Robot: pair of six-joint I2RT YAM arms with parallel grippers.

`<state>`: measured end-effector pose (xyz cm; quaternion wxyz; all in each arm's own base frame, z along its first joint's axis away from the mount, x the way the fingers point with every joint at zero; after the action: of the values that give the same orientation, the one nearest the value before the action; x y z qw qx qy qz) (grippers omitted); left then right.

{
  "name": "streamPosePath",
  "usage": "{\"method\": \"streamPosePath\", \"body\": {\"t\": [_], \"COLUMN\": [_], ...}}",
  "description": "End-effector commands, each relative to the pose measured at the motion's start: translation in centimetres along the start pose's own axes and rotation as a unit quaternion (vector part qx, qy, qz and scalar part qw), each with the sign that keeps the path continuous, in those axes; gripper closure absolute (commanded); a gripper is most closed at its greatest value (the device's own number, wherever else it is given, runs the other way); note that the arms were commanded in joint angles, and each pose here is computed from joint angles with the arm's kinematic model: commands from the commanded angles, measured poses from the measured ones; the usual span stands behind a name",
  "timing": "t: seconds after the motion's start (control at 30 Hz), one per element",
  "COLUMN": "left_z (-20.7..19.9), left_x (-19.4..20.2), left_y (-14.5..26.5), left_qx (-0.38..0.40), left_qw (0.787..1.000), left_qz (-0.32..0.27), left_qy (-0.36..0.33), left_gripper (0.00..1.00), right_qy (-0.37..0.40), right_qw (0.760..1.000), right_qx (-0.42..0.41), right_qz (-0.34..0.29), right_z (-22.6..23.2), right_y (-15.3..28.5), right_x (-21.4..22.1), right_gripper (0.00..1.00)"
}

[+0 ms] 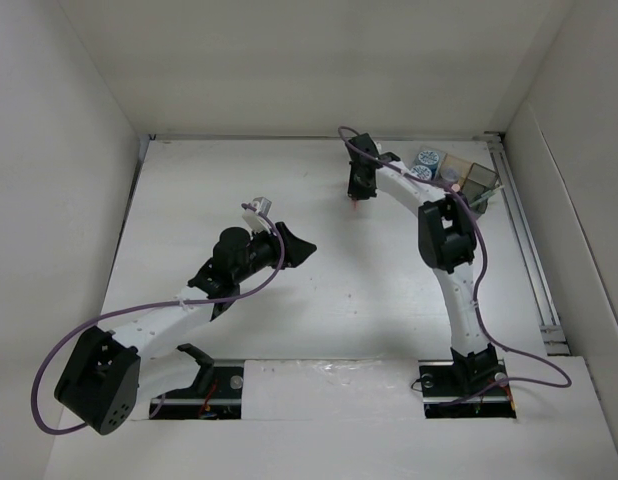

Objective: Sort the stationery into containers
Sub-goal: Pick up the stationery from the center of the board, then place the stationery in the storage box.

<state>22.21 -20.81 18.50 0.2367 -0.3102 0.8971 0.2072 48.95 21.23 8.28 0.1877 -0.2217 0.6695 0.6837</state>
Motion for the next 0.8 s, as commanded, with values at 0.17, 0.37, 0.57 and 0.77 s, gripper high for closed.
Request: {"method": "streamPosePath", "body": {"t": [0.17,0.37,0.57,0.77], "left_z": [-0.8,-1.0,-1.5,-2.0], "left_x": [-0.6,-0.4,-0.2,-0.2], "left_y": [-0.3,-0.2,-0.1,0.1], "left_qx": [0.021,0.028,0.049,0.063], "left_qw": [1.000,1.000,0.999,0.998], "left_qz": [-0.011,-0.002,0.012,0.015], "left_qy": [-0.005,-0.006,-0.014,-0.017], "left_gripper": [0.50,0.50,0.46,0.37], "right_qy": [0.018,-0.035,-0.175,-0.376], "right_qw": [0.999,0.996,0.964,0.891], "right_qx": [-0.018,-0.063,-0.101,0.053], "right_qz": [0.023,-0.045,-0.173,-0.248], "right_z": [1.2,0.8,-5.9,-20.9], "right_y": [0.4,5.8,14.0,16.5], "right_x": [2.6,-0.5,-5.3,-5.4], "right_gripper": [1.00,1.00,1.00,1.00]}}
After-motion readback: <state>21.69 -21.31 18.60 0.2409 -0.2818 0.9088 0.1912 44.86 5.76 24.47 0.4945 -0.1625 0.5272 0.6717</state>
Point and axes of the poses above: each gripper's point midway between its finger pads, its own y axis back along the fingers, its own z axis along the line the jaws close on, x = y × z, the point moved 6 cm from there along y, back along the fingers, and after that the axes turned 11 degrees about y, right-handed, at the moved point
